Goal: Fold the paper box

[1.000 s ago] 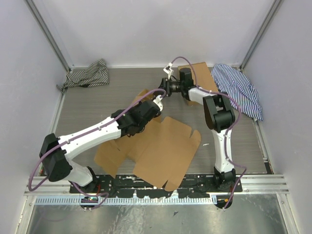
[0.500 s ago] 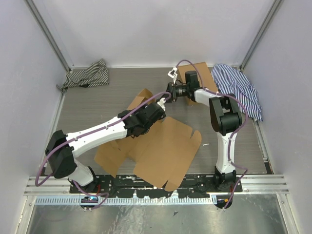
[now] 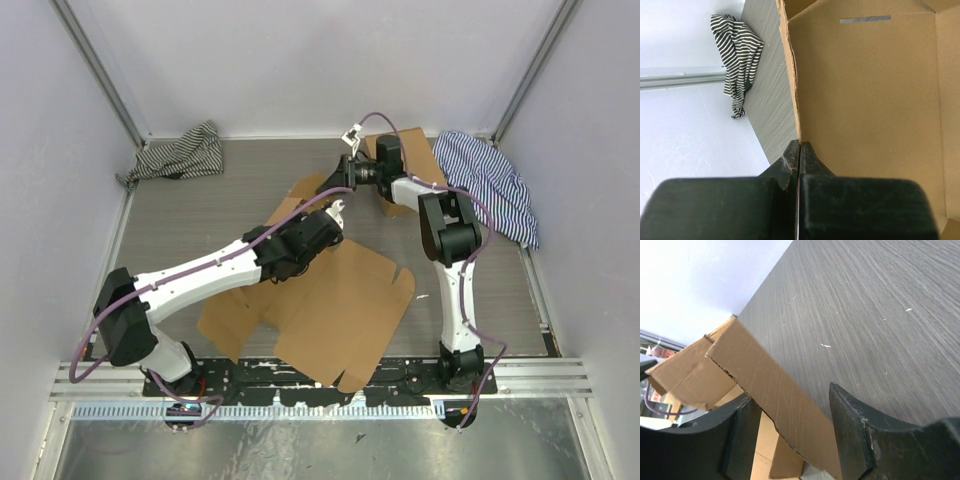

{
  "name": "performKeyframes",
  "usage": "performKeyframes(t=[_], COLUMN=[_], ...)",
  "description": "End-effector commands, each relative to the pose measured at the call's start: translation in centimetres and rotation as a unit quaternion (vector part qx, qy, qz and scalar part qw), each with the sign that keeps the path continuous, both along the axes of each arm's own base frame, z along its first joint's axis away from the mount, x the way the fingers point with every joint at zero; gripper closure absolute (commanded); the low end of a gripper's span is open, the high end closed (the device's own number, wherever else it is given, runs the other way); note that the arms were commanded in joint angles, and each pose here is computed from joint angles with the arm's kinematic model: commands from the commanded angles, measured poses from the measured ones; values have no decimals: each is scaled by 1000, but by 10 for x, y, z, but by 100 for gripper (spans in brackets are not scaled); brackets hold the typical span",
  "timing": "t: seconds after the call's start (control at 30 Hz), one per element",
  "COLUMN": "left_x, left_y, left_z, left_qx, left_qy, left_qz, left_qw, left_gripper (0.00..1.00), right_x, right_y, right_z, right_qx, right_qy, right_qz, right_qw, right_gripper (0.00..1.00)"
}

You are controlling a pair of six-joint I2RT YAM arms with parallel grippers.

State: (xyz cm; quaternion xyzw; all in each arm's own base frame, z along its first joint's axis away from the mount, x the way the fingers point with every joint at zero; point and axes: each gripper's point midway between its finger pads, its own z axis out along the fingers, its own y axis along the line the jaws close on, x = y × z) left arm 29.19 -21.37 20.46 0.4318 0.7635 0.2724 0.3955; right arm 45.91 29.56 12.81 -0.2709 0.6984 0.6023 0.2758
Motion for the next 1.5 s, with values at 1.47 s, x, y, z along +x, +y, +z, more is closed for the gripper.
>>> performKeyframes(t=[1.47], left_x=[-14], left_y=[-28], left_z=[-7], left_qx=[-3], left_qy=[10], left_qz=[-27], left_qw=[1000], left_gripper=[100], right_x=[15], right_y=[32], right_z=[-10], right_qx=[-12], right_qy=[27], right_qz=[30], right_qw=[999], right_gripper=[43])
